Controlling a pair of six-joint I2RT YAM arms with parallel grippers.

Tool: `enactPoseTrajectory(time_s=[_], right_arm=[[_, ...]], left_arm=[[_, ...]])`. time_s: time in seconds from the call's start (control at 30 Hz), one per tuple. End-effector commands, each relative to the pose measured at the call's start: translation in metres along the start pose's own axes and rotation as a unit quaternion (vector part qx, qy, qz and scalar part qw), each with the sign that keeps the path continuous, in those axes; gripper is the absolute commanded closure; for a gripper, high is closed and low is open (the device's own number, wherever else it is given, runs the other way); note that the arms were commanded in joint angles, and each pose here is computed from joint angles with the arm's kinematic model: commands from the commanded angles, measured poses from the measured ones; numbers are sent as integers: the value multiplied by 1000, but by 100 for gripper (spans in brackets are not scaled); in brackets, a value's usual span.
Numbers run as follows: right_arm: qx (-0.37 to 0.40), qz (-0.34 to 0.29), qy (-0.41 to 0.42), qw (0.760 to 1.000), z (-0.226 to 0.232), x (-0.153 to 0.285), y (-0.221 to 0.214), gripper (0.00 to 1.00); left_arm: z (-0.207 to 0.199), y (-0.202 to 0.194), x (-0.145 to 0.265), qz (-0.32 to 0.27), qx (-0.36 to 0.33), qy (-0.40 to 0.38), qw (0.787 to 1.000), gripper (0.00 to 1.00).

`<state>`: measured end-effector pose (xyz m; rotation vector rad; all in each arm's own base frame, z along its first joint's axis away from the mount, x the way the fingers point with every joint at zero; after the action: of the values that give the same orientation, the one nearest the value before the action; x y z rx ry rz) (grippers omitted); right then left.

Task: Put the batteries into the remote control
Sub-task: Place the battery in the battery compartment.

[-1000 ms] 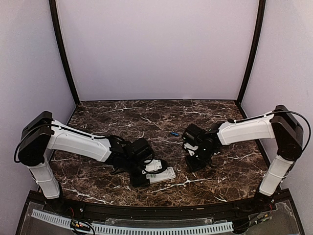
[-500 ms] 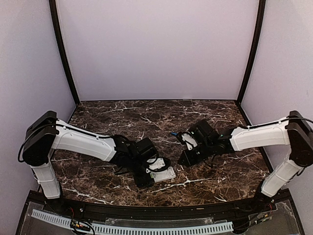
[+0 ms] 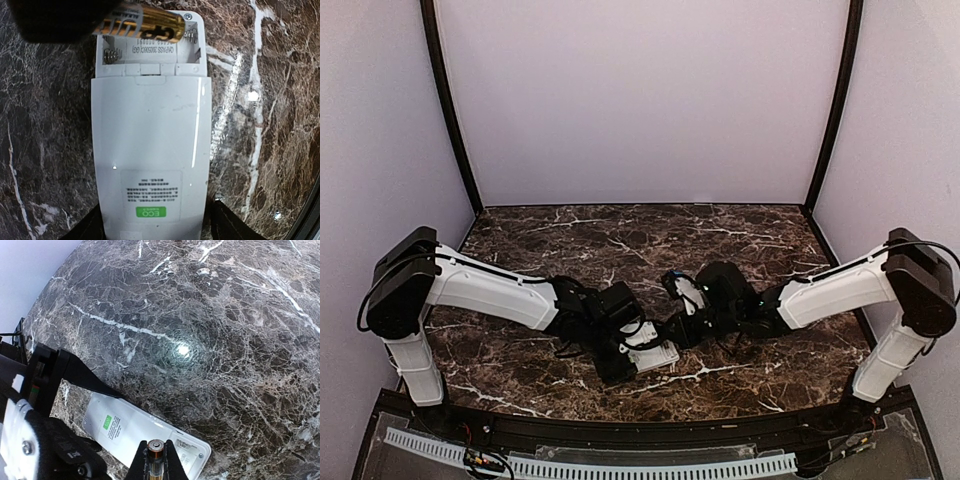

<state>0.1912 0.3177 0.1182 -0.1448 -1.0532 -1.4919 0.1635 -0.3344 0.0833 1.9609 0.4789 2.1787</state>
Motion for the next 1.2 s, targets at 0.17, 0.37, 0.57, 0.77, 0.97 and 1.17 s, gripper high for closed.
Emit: enactPoseTrajectory(time_s=[0.17, 0.37, 0.57, 0.77, 0.97, 1.17], right_arm=[[18, -27, -8, 999, -10, -10, -5, 100], [48, -21, -9, 999, -13, -17, -8, 100], [67, -25, -37, 997, -21, -12, -11, 100], [85, -20, -40, 995, -27, -11, -19, 100], [89, -18, -46, 995, -32, -12, -24, 100], [89, -4, -70, 994, -33, -9, -24, 100]], left_arm=[[-7, -14, -13, 37, 3, -12, 999, 30], [-7, -14, -13, 36, 3, -11, 999, 29], [-7, -14, -13, 37, 3, -10, 999, 29], [-6, -14, -14, 38, 3, -8, 999, 29], [-6, -14, -13, 38, 3, -7, 999, 29], [-6, -14, -14, 40, 3, -7, 999, 29]])
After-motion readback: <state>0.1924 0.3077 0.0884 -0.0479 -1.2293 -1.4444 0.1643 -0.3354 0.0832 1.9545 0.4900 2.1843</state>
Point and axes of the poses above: each gripper's point midway between its finger pads, its own x axis back along the fingers, its own z axis along the line the jaws close on, y = z × x, the point moved 7 cm from there along x, back along the fingers, and after that the axes turned 14 degrees about -x, right-handed, at the moved point
